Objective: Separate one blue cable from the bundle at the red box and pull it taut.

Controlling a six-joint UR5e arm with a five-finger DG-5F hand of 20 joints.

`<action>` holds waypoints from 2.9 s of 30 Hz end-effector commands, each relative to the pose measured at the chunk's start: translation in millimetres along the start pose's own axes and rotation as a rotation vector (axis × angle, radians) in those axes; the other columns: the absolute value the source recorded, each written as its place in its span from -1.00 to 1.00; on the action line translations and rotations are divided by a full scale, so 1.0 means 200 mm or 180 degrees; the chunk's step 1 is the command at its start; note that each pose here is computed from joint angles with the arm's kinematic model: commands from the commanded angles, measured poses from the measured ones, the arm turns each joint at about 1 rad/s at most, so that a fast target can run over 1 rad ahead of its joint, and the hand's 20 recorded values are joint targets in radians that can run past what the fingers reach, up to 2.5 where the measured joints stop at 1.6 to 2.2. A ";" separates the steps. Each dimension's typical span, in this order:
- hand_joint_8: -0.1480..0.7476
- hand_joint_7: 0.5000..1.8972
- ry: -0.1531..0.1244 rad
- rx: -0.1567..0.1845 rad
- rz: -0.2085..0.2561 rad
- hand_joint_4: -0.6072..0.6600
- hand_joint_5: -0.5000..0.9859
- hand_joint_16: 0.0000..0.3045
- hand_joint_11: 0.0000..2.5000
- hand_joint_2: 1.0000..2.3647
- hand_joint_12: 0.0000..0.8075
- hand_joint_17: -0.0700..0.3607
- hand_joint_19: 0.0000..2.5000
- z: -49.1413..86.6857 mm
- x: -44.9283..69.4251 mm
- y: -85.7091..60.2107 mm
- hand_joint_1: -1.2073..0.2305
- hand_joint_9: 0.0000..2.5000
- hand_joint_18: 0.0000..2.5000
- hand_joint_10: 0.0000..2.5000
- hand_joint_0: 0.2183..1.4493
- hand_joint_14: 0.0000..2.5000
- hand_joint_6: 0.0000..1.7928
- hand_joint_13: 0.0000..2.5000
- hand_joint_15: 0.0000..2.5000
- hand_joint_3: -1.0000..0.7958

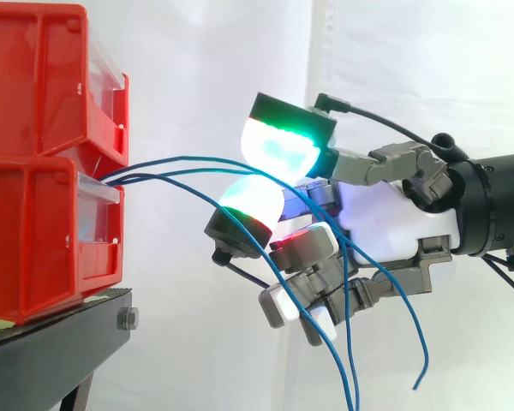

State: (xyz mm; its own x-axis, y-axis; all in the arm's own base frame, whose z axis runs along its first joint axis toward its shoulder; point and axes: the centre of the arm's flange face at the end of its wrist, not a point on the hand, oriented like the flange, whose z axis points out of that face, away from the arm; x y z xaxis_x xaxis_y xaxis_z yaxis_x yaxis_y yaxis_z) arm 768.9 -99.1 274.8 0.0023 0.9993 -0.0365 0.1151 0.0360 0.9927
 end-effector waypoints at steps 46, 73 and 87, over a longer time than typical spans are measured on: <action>-0.03 -0.21 0.0019 -0.0002 -0.0001 0.07 -0.53 -0.66 0.01 -1.00 -0.01 -0.14 -0.32 0.00 -0.01 0.00 0.03 -0.06 -0.39 -0.98 -0.45 -0.98 -0.10 -0.34 -0.36 -0.44; -0.05 -0.06 0.0028 -0.0022 -0.0124 0.08 -0.56 -0.66 0.01 -0.99 -0.02 -0.13 -0.31 -0.01 0.01 0.03 -0.36 -0.10 -0.43 -0.98 -0.37 -0.98 -0.02 -0.36 -0.35 -0.34; -0.03 -0.03 -0.0061 0.0025 -0.0448 0.10 -0.54 -0.65 0.02 -1.00 0.00 -0.12 -0.31 -0.10 -0.02 0.18 -0.04 -0.06 -0.43 -0.98 -0.44 -0.98 -0.03 -0.36 -0.35 -0.44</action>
State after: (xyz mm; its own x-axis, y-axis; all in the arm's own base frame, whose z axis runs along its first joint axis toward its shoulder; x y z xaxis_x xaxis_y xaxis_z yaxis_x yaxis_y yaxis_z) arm 753.6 -101.9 314.0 0.0040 0.9847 -0.1741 0.1205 0.1724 0.9776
